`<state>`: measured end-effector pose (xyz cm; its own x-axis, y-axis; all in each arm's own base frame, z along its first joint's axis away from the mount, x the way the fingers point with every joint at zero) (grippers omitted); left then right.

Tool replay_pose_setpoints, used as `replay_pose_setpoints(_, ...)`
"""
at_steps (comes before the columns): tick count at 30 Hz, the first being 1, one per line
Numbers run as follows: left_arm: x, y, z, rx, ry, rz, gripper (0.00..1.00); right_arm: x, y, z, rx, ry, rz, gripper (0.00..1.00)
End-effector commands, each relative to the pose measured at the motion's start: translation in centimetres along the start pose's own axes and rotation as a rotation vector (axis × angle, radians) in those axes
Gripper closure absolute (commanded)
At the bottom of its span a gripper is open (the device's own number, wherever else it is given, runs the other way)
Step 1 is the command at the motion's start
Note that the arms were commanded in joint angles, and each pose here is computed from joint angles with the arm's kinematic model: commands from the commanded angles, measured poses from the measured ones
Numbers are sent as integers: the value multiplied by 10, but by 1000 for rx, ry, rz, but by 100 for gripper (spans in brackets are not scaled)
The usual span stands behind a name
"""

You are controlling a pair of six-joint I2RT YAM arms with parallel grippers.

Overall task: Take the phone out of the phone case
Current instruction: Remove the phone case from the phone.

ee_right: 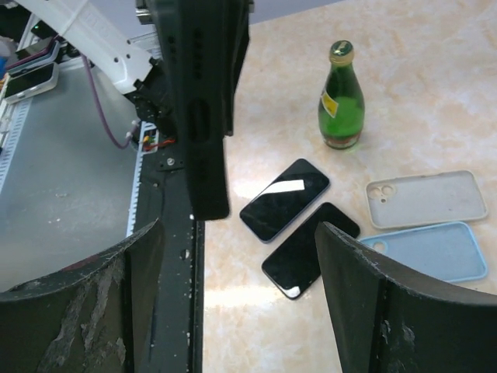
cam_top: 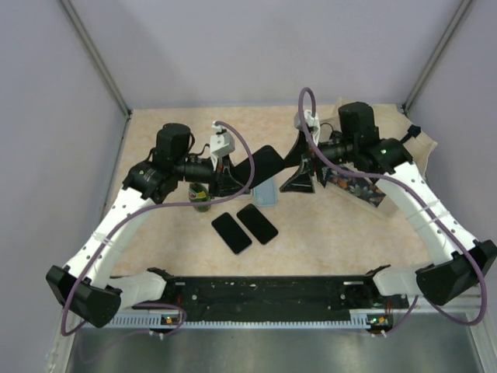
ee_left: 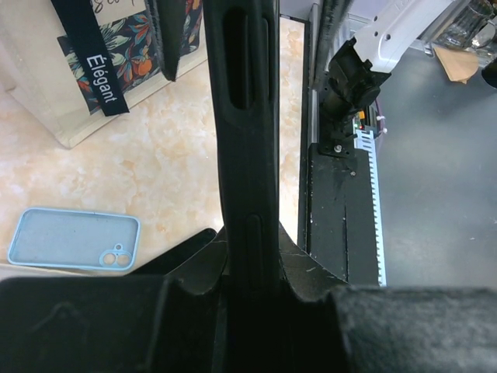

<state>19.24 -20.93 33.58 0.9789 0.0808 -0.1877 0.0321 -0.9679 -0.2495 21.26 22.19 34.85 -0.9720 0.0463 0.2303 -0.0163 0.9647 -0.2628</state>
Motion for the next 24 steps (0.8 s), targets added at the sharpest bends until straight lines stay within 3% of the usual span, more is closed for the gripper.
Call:
replay_pose_setpoints(1, -4, -1, -17, -68, 81, 32, 100, 17, 4, -25, -35, -109, -53, 23)
replay_pose_setpoints(6, -3, 0, -13, -63, 77, 31, 100, 17, 6, -33, -41, -116, -60, 26)
replay_pose_setpoints(13, -4, 0, -11, -60, 82, 35, 100, 13, 10, -31, -34, -106, -75, 43)
replay_pose_setpoints(18, -5, 0, -10, -58, 80, 41, 100, 12, 11, -25, -19, -107, -77, 46)
replay_pose_setpoints(22, -5, 0, -9, -55, 78, 48, 100, 15, 11, -26, -23, -112, -94, 57)
replay_pose_setpoints(24, -6, 0, -10, -57, 78, 54, 100, 16, 11, -25, -24, -119, -107, 67)
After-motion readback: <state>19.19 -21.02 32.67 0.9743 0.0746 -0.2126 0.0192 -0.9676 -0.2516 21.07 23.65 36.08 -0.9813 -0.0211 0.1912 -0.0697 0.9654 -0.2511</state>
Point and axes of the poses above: each gripper's point midway between its finger pads, its own y axis out along the fingers, its own x axis along the line the jaws close on, z = x × y, the point moved 5 cm from there along -y, back along the fingers, and after that the axes turned 1 degree about y, right-handed, at the moved point
